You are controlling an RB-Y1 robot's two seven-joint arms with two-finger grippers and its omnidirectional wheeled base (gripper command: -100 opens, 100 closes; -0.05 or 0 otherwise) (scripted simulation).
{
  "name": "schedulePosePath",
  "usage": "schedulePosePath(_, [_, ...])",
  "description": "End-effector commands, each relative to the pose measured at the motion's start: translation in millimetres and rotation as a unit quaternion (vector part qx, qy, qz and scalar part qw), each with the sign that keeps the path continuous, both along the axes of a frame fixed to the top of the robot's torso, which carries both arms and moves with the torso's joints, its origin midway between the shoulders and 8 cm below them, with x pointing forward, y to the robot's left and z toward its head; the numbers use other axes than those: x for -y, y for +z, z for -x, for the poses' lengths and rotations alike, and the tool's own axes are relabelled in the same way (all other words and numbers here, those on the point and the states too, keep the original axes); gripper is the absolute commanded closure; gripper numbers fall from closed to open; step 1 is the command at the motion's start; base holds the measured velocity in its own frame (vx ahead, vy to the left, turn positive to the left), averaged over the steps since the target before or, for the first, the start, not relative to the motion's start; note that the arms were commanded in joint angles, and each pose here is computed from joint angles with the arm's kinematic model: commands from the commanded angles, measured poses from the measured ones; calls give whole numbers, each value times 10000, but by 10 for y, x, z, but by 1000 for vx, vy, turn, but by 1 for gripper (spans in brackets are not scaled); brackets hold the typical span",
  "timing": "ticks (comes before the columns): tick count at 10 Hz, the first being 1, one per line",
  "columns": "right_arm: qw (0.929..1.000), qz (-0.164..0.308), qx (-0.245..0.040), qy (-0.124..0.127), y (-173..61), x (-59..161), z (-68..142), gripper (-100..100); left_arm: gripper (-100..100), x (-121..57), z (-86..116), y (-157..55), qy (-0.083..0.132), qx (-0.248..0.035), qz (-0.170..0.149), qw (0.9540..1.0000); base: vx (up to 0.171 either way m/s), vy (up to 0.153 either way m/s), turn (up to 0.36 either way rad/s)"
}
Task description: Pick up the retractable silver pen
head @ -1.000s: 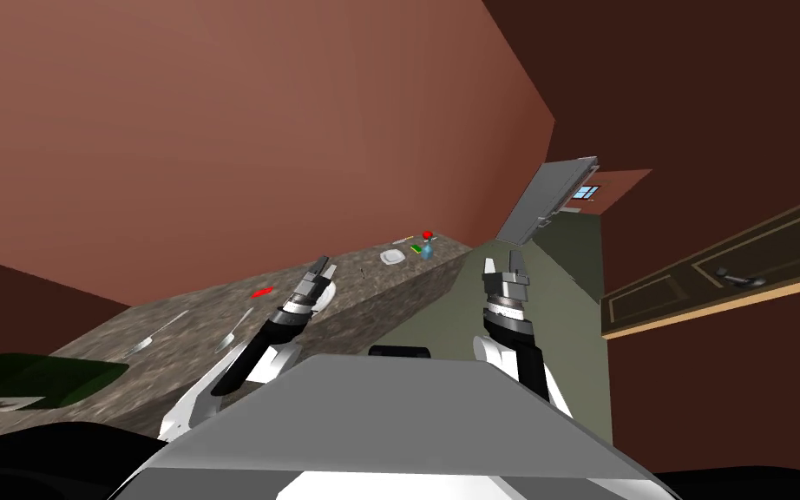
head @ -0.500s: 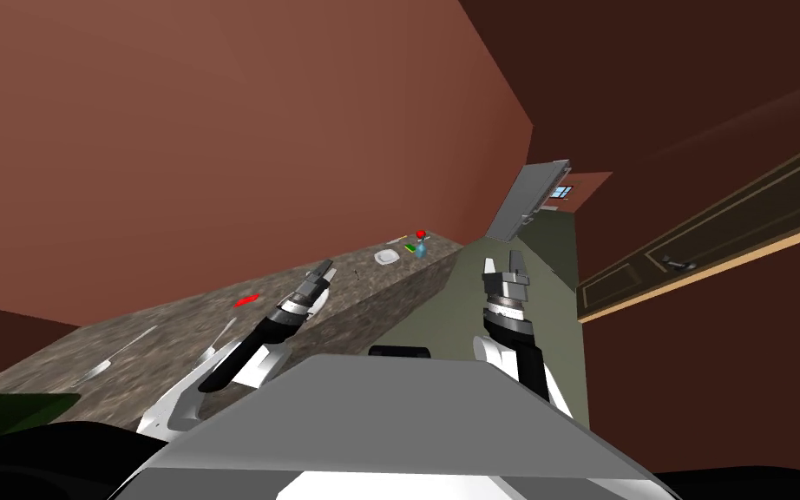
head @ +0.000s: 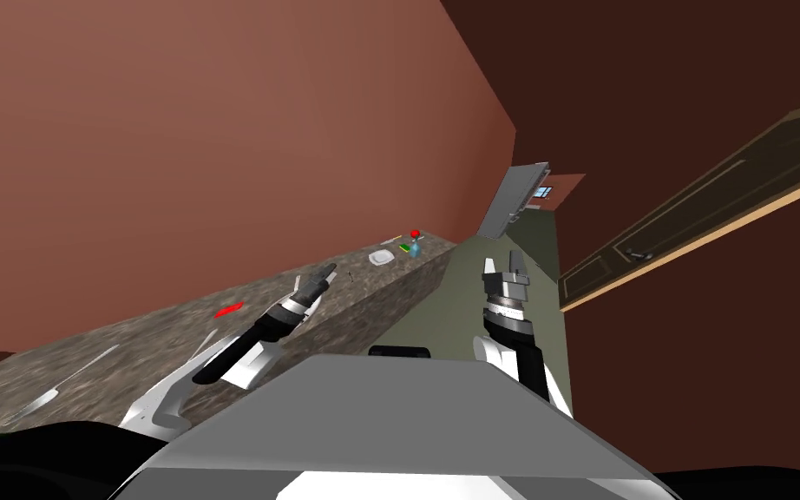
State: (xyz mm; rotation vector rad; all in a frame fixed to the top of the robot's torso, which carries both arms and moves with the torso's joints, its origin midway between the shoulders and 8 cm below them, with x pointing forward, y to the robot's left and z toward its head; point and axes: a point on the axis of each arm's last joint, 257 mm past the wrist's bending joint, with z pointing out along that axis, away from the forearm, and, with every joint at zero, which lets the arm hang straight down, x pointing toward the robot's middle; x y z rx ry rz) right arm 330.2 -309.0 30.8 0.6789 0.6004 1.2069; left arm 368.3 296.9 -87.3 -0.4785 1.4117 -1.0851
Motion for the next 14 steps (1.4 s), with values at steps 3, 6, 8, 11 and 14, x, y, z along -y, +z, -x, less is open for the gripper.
schedulePosePath(3, [10000,0,0,0,0,0,0,0,-100,-158,-47,-310,16,-540,-368,9979,10,-20,-117])
schedulePosePath(6, [10000,0,0,0,0,0,0,0,-100,-234,-66,-467,-11,-838,-623,9945,19,-24,-85])
schedulePosePath(8, [10000,0,0,0,0,0,0,0,-100,-335,-77,-634,25,-1135,-803,9903,26,-26,-88])
schedulePosePath(11, [10000,0,0,0,0,0,0,0,-100,-589,-72,-991,150,-1767,-1151,9774,51,-44,-98])
schedulePosePath(14, [10000,0,0,0,0,0,0,0,-100,-911,-16,-1363,359,-2434,-1454,9583,49,-40,-58])
